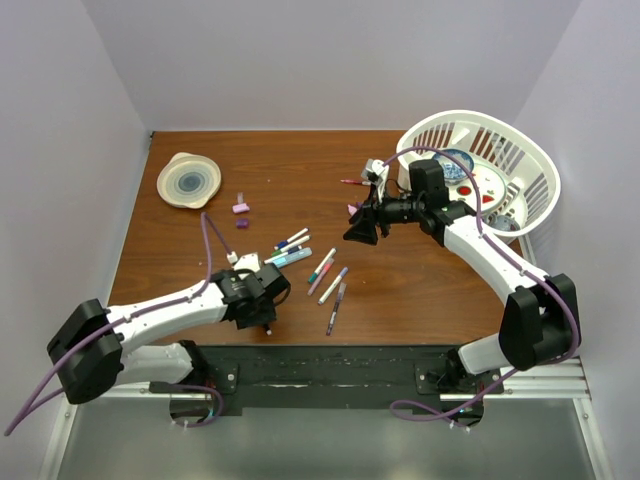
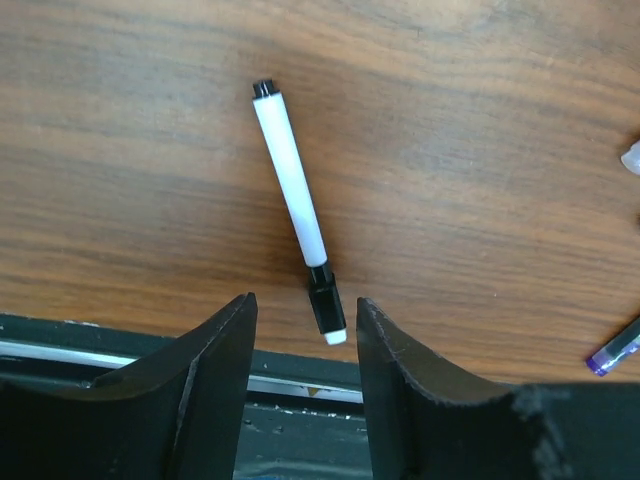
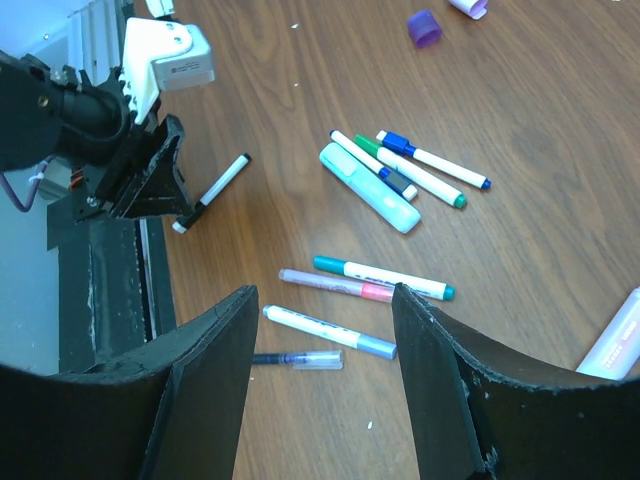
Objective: Open the pen caps
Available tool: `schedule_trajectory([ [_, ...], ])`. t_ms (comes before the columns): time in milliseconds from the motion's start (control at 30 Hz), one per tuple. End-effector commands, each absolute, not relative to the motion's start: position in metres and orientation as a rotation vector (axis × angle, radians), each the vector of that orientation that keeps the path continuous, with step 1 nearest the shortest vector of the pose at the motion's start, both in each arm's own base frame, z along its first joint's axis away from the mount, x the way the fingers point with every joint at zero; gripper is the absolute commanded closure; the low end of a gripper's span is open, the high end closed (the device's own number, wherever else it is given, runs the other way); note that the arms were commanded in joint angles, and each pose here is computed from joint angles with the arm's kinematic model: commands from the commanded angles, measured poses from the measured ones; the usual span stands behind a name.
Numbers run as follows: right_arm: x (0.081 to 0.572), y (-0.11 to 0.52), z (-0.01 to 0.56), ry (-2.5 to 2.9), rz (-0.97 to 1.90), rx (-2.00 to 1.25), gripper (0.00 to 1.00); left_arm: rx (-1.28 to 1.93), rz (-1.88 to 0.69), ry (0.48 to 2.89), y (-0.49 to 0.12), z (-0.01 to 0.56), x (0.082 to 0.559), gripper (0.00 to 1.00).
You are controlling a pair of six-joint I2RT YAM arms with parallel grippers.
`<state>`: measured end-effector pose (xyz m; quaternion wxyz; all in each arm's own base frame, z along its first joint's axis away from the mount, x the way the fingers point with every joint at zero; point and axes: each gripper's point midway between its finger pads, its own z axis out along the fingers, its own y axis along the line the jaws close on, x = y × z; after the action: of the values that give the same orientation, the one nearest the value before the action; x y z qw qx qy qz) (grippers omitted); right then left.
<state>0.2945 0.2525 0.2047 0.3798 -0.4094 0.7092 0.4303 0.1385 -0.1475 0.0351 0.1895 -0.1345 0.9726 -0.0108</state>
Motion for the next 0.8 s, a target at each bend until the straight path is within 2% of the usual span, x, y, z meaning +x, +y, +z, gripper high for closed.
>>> schedule_trajectory([
  [0, 0.295, 0.254, 0.211, 1.777, 1.101, -1.045, 0.40, -0.475, -0.030, 2.652, -0.149, 0.047, 0.146, 0.51],
  [167, 0.297, 0.254, 0.207, 1.790, 1.101, -1.041, 0.40, -0.453, -0.079, 2.681, -0.159, 0.035, 0.139, 0.52],
  [333, 0.299, 0.253, 0.203, 1.802, 1.096, -1.035, 0.40, -0.411, -0.053, 2.706, -0.159, 0.024, 0.135, 0.58],
  [433, 0.299, 0.253, 0.201, 1.807, 1.100, -1.035, 0.40, -0.397, -0.046, 2.714, -0.158, 0.021, 0.133, 0.66],
  [533, 0.299, 0.253, 0.201, 1.809, 1.102, -1.033, 0.40, -0.377, -0.016, 2.726, -0.153, 0.012, 0.130, 0.69],
  [600, 0.298, 0.254, 0.201, 1.807, 1.102, -1.034, 0.40, -0.359, 0.016, 2.732, -0.148, 0.009, 0.129, 0.78],
  [767, 0.299, 0.254, 0.200, 1.811, 1.107, -1.032, 0.40, -0.310, 0.040, 2.732, -0.146, 0.008, 0.130, 0.89],
])
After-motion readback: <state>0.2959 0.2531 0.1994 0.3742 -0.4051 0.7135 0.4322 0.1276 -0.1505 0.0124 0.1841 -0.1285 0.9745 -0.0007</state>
